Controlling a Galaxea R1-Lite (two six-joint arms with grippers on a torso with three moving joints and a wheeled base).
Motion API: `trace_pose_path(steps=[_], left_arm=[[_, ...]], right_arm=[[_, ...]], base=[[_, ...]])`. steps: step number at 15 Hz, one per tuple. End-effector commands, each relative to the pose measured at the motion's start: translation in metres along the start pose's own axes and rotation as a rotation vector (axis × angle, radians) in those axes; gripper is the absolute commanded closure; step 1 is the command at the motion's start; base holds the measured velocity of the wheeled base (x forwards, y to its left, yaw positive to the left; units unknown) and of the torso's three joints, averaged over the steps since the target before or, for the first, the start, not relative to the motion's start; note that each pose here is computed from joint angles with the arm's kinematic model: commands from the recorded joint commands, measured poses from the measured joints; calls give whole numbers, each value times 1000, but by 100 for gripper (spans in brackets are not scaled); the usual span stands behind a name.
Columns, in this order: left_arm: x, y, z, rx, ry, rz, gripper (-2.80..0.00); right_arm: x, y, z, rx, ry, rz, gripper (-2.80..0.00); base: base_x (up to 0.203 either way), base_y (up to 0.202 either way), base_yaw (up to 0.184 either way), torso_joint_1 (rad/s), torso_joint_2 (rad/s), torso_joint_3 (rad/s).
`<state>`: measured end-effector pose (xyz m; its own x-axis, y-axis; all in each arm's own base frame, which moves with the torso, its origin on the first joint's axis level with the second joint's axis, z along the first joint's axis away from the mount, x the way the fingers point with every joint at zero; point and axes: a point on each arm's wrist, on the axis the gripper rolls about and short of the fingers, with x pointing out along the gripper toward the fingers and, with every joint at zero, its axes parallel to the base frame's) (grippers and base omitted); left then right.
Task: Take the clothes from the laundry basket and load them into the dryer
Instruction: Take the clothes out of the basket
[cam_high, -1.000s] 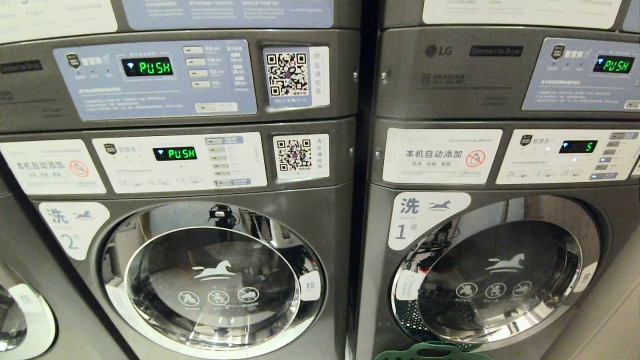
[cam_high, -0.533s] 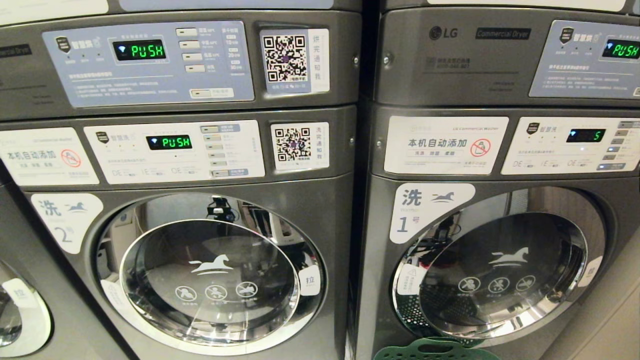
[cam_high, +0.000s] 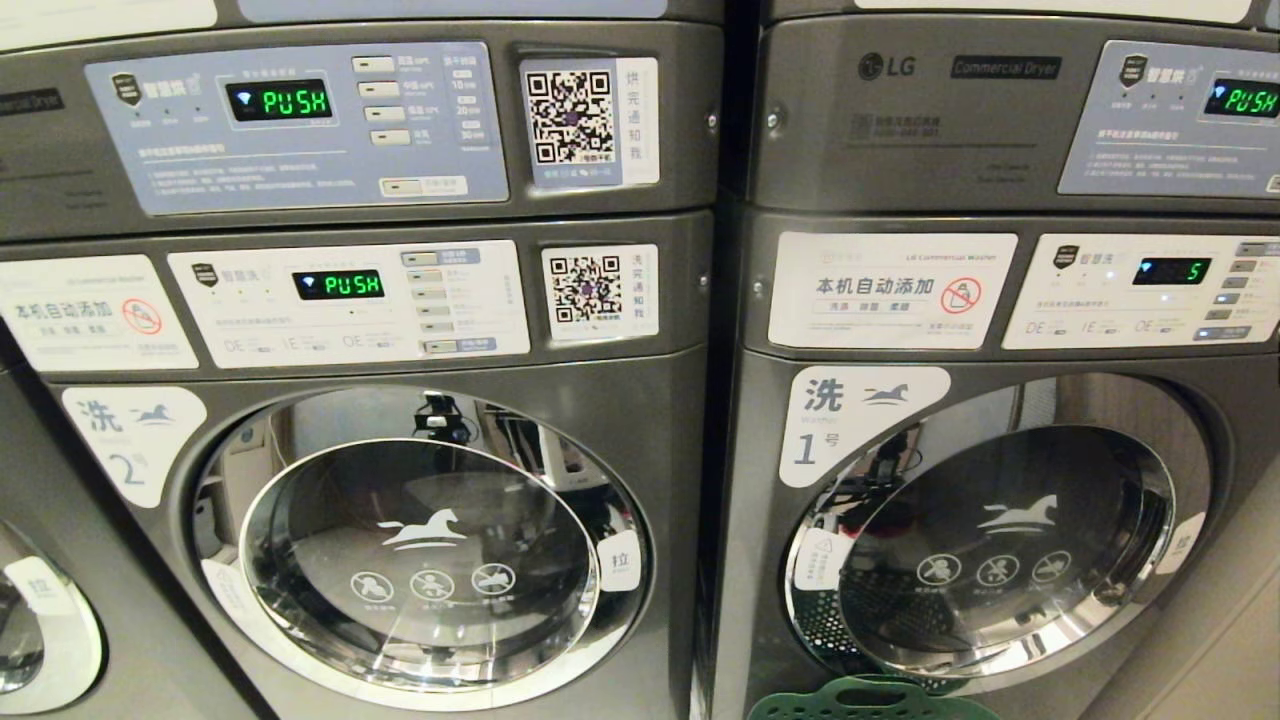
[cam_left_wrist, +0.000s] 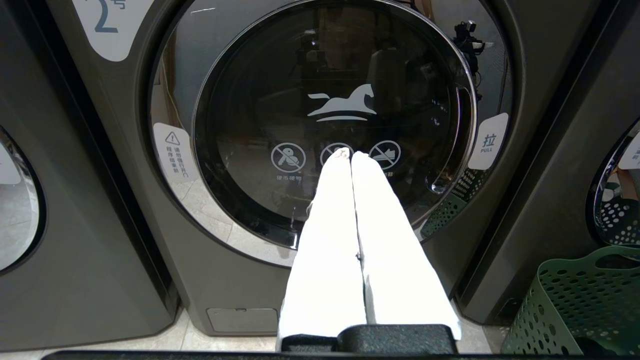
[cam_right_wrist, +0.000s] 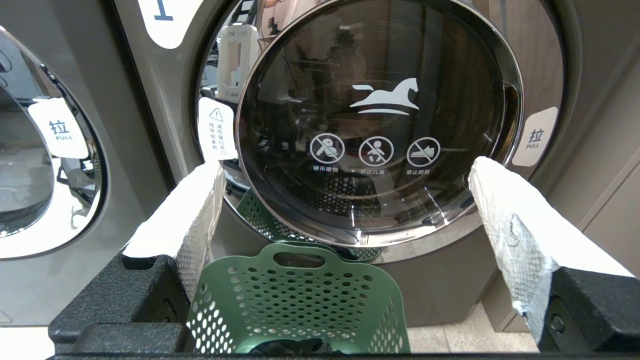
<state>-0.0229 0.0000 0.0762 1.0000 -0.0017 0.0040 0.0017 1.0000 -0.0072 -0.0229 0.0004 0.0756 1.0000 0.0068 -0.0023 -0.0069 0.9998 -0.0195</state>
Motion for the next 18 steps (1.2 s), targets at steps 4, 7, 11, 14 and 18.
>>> trace_pose_path(steps=[4, 7, 11, 14, 18], left_arm=[[0, 0, 0, 0, -2, 0, 0], [0, 0, 0, 0, -1, 0, 0], [0, 0, 0, 0, -1, 0, 0], [0, 0, 0, 0, -1, 0, 0], [0, 0, 0, 0, -1, 0, 0]], right_arm=[[0, 0, 0, 6, 1, 0, -280], [0, 0, 0, 4, 1, -1, -280], [0, 0, 0, 3, 1, -1, -280], [0, 0, 0, 4, 1, -1, -280], [0, 0, 0, 4, 1, -1, -280]], base=[[0, 0, 0, 0, 0, 0], [0, 0, 0, 0, 0, 0], [0, 0, 0, 0, 0, 0], [0, 0, 0, 0, 0, 0], [0, 0, 0, 0, 0, 0]])
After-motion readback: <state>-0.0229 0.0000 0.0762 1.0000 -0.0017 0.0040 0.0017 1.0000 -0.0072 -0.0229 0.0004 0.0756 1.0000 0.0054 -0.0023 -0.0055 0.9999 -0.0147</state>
